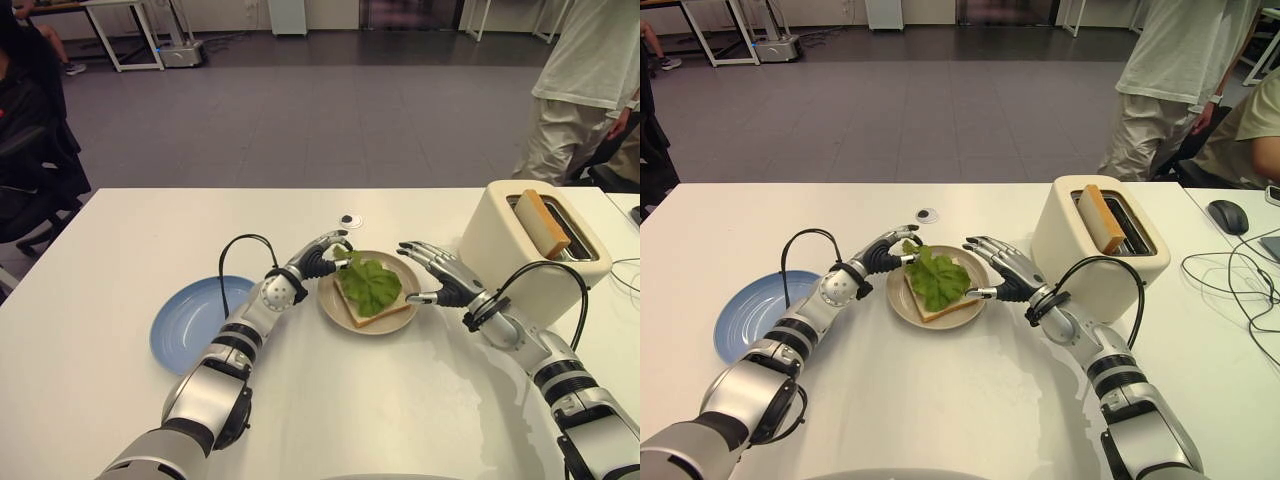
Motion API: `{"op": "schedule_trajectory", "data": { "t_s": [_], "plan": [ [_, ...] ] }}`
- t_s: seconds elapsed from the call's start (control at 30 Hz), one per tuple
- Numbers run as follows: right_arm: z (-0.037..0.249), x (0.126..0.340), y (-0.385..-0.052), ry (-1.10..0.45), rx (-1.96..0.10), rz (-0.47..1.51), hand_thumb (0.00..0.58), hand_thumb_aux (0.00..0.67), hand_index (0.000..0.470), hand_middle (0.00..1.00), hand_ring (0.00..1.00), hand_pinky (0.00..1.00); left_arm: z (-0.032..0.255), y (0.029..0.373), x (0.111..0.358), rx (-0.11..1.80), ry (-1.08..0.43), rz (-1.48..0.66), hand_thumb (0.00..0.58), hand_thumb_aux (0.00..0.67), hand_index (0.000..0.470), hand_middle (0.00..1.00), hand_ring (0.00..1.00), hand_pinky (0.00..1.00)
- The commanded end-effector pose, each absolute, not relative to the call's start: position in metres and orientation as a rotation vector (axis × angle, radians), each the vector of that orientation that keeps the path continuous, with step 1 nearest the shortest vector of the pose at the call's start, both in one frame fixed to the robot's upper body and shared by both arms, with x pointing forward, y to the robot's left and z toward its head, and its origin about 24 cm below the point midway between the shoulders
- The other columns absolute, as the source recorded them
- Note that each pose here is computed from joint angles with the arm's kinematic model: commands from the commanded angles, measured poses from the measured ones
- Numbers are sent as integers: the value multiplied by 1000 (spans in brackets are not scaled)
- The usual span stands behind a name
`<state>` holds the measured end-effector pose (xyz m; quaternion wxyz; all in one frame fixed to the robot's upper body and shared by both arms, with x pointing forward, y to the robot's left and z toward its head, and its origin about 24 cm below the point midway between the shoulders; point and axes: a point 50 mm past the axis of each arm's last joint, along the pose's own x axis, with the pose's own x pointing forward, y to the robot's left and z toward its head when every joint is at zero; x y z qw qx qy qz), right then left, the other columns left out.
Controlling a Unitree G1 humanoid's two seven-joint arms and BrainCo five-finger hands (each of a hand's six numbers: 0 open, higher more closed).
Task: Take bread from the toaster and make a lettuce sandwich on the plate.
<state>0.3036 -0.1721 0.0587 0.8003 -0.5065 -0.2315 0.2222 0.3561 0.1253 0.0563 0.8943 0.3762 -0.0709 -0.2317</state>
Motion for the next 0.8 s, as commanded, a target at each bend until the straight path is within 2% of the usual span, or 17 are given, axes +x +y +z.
{"op": "schedule_trajectory", "data": {
  "t_s": [0.03, 0.07, 0.2, 0.23, 0.27, 0.3, 0.33, 0.43, 0.5, 0.53, 0.63, 0.8],
  "plan": [
    [59, 305, -171, -492, -1095, 492, 0, 0, 0, 0, 0, 0, 51, 124, 353, 822, -136, -513, 281, 189, 133, 0, 0, 0],
    [59, 305, -171, -492, -1097, 493, 0, 0, 0, 0, 0, 0, 50, 125, 353, 825, -133, -513, 251, 166, 116, 0, 0, 0],
    [61, 306, -171, -505, -1099, 489, 0, 0, 0, 0, 0, 0, 53, 133, 352, 836, -147, -496, 307, 210, 147, 0, 0, 0],
    [65, 305, -170, -529, -1083, 482, 0, 0, 0, 0, 0, 0, 57, 137, 351, 832, -173, -482, 268, 179, 125, 0, 0, 0],
    [73, 304, -168, -565, -1056, 469, 0, 0, 0, 0, 0, 0, 62, 140, 348, 821, -207, -471, 201, 129, 90, 0, 0, 0],
    [91, 301, -164, -645, -1043, 448, 0, 0, 0, 0, 0, 0, 69, 143, 341, 794, -259, -458, 83, 50, 35, 0, 0, 0],
    [112, 296, -161, -730, -1034, 426, 0, 0, 0, 0, 0, 0, 76, 145, 332, 758, -309, -445, 0, 0, 0, 0, 0, 0],
    [181, 279, -165, -922, -1089, 317, 0, 0, 0, 0, 0, 0, 85, 148, 297, 636, -397, -422, 0, 0, 0, 0, 0, 0],
    [216, 275, -181, -932, -1219, 230, 0, 0, 0, 0, 0, 0, 84, 148, 274, 534, -410, -402, 0, 0, 0, 0, 0, 0],
    [229, 275, -192, -912, -1330, 187, 0, 0, 0, 0, 0, 0, 83, 149, 264, 495, -410, -388, 0, 0, 0, 0, 0, 0],
    [250, 284, -235, -676, -1574, 125, 0, 0, 0, 0, 0, 0, 80, 151, 244, 455, -393, -359, 0, 0, 0, 0, 0, 0],
    [229, 281, -305, -235, -1621, 138, 0, 0, 0, 0, 0, 0, 76, 147, 240, 473, -373, -365, 0, 0, 0, 0, 0, 0]
  ]
}}
